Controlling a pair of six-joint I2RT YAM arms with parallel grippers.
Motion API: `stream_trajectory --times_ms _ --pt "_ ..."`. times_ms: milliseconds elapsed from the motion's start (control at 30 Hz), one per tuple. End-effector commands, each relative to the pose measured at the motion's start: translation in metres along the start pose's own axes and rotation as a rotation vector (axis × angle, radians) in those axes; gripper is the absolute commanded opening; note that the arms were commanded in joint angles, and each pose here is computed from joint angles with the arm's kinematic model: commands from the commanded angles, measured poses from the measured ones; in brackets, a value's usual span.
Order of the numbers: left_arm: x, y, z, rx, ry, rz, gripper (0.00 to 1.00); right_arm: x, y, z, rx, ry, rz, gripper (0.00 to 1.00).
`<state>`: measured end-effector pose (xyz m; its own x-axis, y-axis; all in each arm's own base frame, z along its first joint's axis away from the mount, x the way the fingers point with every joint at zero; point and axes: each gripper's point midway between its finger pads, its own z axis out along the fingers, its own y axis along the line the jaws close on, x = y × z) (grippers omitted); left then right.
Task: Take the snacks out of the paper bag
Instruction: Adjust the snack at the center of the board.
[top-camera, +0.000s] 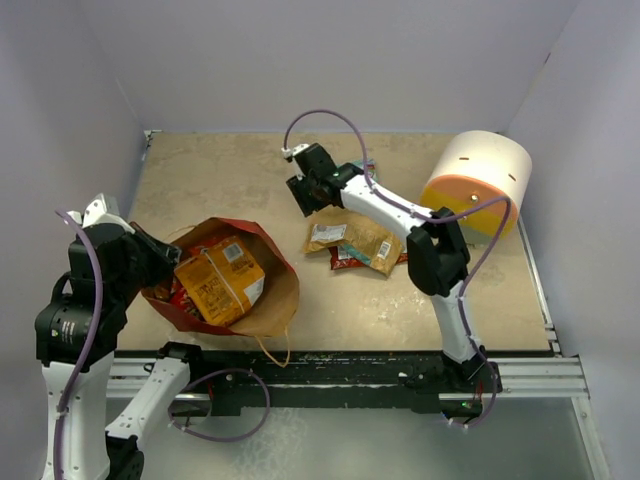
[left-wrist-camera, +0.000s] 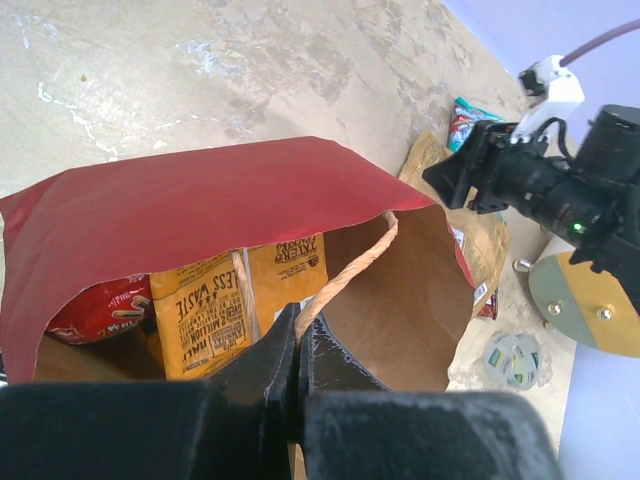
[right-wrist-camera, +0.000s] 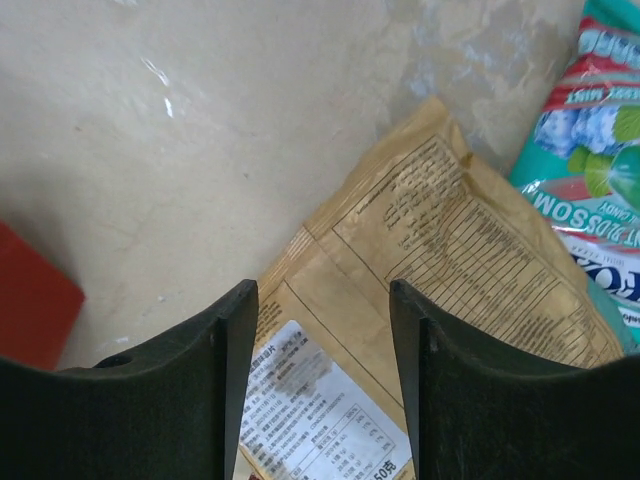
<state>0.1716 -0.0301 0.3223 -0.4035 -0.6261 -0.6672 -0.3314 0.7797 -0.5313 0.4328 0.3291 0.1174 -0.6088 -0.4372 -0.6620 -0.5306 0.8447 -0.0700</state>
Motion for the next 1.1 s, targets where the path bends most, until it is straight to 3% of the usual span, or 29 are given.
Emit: stream_trajectory --times_ms 0,167,400,667,833,1067 --pt "-0.008 -0.004 -0.002 0.007 -0.026 0.017 0.00 0.015 -0.013 -0.010 0.182 0.106 -0.072 0.59" --pt "-0.010 -0.004 0.004 -0.005 -0.023 0.032 0.00 0.036 0.003 -0.005 0.192 0.160 -0.130 0.59" --pt "-0.010 -0.004 0.009 -0.016 -0.018 0.033 0.00 0.079 0.009 -0.009 0.120 0.243 -0.183 0.50" --pt "-0.007 0.001 0.012 -0.031 -0.018 0.029 0.00 0.092 0.020 -0.031 0.003 0.204 -0.226 0.48" --pt "-0.007 0.001 0.015 -0.035 -0.016 0.038 0.00 0.088 0.031 -0.045 -0.062 0.187 -0.187 0.48" --pt "-0.007 0.001 0.014 -0.031 -0.013 0.058 0.00 0.116 0.048 -0.057 -0.150 0.245 -0.079 0.49"
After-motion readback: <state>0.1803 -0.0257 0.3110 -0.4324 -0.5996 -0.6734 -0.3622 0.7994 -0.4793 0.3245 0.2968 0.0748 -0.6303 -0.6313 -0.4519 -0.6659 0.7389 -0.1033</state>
